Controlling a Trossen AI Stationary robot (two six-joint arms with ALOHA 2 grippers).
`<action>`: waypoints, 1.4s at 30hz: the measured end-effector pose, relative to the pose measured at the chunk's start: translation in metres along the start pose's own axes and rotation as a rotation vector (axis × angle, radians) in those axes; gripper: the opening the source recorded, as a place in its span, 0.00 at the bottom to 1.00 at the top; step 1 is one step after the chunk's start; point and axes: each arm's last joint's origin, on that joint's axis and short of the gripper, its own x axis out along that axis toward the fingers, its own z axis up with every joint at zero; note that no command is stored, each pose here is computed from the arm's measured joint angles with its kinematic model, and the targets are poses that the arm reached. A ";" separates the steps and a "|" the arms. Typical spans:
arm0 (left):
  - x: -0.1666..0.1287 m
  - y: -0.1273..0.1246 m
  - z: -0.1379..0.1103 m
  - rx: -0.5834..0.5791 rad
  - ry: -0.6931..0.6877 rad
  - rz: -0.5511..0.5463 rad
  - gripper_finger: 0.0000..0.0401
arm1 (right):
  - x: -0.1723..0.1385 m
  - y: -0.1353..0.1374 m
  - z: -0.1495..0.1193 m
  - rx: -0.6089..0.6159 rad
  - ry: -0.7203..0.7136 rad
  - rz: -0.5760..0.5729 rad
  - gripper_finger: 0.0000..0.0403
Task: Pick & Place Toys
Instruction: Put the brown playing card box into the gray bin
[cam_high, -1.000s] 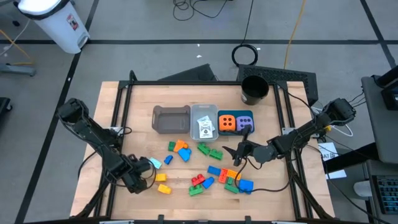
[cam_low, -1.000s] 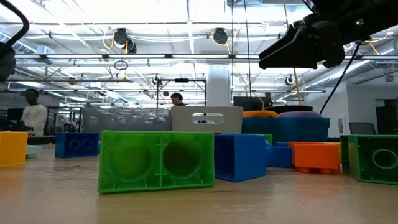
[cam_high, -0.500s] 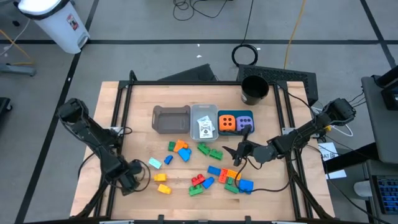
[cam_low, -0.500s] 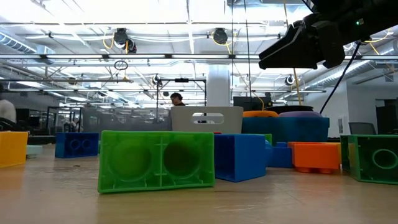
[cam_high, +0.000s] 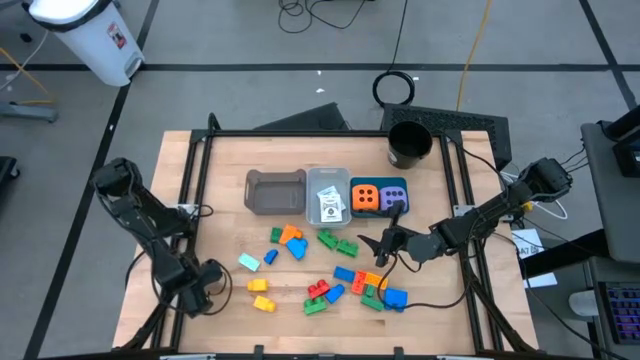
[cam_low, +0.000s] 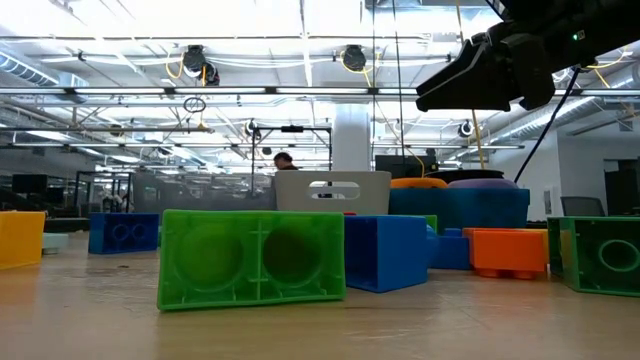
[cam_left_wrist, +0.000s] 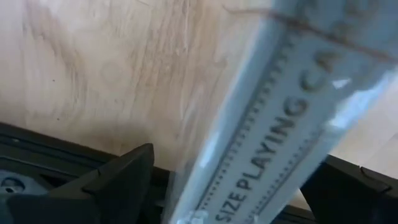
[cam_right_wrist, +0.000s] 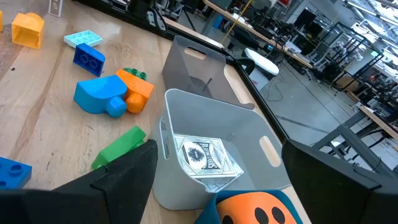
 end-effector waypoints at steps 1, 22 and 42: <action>0.000 0.000 -0.001 0.003 -0.004 0.001 0.94 | 0.000 0.000 0.000 0.000 0.000 0.000 0.82; 0.000 -0.003 0.005 -0.072 -0.270 -0.008 0.35 | 0.000 0.000 0.000 0.000 0.000 0.000 0.82; -0.043 -0.031 0.034 -0.062 -0.591 -0.143 0.18 | 0.000 0.000 0.001 0.007 -0.005 -0.001 0.82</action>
